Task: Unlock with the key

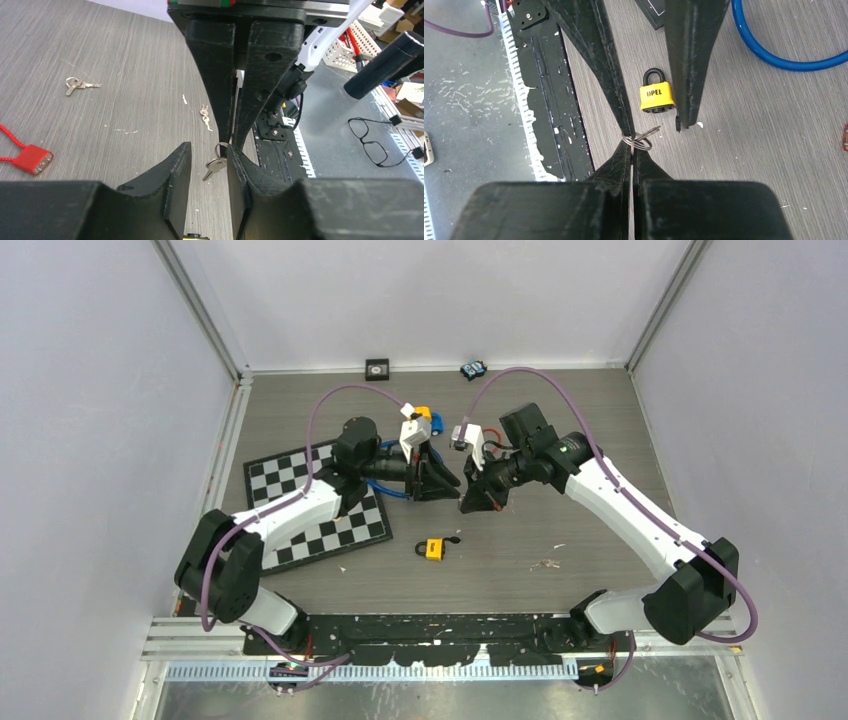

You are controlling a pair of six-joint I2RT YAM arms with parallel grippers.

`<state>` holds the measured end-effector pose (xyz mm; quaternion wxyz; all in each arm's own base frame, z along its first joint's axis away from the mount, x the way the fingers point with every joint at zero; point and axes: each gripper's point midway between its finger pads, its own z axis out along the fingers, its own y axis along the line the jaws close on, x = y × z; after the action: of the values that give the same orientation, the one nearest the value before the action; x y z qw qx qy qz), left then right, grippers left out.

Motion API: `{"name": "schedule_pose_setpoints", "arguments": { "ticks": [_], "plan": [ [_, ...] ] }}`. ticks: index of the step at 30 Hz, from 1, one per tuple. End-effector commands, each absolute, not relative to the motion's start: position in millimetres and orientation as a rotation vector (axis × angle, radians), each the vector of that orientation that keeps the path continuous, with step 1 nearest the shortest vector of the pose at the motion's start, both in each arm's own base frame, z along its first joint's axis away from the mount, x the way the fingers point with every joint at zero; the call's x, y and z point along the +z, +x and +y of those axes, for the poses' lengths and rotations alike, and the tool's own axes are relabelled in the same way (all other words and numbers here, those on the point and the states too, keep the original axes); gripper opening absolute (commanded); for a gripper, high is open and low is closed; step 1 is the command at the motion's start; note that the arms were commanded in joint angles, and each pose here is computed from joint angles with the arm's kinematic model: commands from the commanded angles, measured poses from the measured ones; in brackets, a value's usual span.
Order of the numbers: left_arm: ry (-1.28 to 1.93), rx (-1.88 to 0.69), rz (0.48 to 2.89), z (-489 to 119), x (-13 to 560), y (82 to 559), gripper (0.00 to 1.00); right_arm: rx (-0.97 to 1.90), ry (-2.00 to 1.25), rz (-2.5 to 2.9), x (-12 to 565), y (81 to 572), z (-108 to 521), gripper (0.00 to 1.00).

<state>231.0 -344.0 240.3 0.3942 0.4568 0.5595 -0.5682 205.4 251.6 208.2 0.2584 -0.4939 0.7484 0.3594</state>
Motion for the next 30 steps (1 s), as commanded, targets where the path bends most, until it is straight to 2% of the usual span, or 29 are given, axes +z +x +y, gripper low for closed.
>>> {"name": "schedule_pose_setpoints", "arguments": {
  "ticks": [1,8,15,30],
  "plan": [
    [1.193,-1.474,1.331,-349.7,252.7,223.6,0.31,1.024,-1.345,1.947,224.7,205.0,263.0,0.01],
    [1.21,-1.52,1.331,-349.0,251.8,216.1,0.27,1.008,-1.344,1.948,224.2,205.6,261.4,0.01],
    [1.234,-1.568,1.337,-351.2,250.1,208.9,0.18,1.003,-1.344,1.949,224.6,206.7,261.4,0.01],
    [1.263,-1.672,1.392,-352.9,240.6,194.9,0.12,0.961,-1.342,1.971,218.2,211.9,258.8,0.01]
  ]
}}
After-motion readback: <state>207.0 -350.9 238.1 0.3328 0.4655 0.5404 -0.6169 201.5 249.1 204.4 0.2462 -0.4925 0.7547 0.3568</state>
